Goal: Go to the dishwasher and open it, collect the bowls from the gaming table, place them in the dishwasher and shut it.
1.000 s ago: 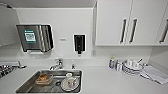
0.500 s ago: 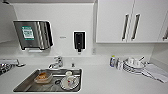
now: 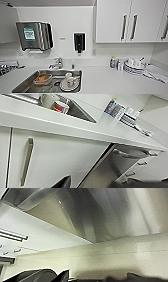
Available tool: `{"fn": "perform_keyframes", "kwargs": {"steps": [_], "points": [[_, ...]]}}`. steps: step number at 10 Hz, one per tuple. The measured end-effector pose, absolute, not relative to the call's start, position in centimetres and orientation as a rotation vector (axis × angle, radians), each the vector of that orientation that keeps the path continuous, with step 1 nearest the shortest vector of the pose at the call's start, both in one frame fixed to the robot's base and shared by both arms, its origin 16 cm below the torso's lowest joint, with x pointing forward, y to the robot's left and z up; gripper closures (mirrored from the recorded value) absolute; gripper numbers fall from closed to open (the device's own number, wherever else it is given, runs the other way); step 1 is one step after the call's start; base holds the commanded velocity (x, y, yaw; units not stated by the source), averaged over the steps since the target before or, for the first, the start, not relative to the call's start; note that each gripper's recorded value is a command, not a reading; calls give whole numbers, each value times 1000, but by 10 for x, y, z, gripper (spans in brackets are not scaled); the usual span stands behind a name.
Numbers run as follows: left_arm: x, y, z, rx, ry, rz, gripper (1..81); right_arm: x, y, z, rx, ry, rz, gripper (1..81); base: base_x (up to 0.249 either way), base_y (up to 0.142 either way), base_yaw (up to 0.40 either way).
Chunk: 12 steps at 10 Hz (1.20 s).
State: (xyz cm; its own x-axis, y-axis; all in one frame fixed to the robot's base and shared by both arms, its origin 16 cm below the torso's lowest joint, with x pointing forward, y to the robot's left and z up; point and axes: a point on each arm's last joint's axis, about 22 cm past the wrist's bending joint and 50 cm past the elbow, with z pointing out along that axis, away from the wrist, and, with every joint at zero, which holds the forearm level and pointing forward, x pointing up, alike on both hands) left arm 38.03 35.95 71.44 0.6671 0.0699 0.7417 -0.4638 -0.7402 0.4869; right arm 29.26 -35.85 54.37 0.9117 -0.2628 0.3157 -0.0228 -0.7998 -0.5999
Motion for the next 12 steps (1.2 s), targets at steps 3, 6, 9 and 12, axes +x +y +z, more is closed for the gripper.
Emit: {"fn": "perform_keyframes", "kwargs": {"steps": [3, 6, 9, 12], "points": [[374, 319, 714, 2173, -354, 906, 10, 299, -360, 524, -2457, 245, -485, 10, 0, 0, 0], [364, 310, 716, 2173, -410, 877, 10, 310, -379, 536, -2466, 288, -503, 10, 0, 0, 0], [369, 310, 719, 2168, -420, 892, 10, 333, -393, 567, -2446, 351, -541, 10, 0, 0, 0], [368, 308, 721, 2154, -467, 908, 10, 343, -408, 591, -2462, 388, -529, 10, 0, 0, 0]]}}
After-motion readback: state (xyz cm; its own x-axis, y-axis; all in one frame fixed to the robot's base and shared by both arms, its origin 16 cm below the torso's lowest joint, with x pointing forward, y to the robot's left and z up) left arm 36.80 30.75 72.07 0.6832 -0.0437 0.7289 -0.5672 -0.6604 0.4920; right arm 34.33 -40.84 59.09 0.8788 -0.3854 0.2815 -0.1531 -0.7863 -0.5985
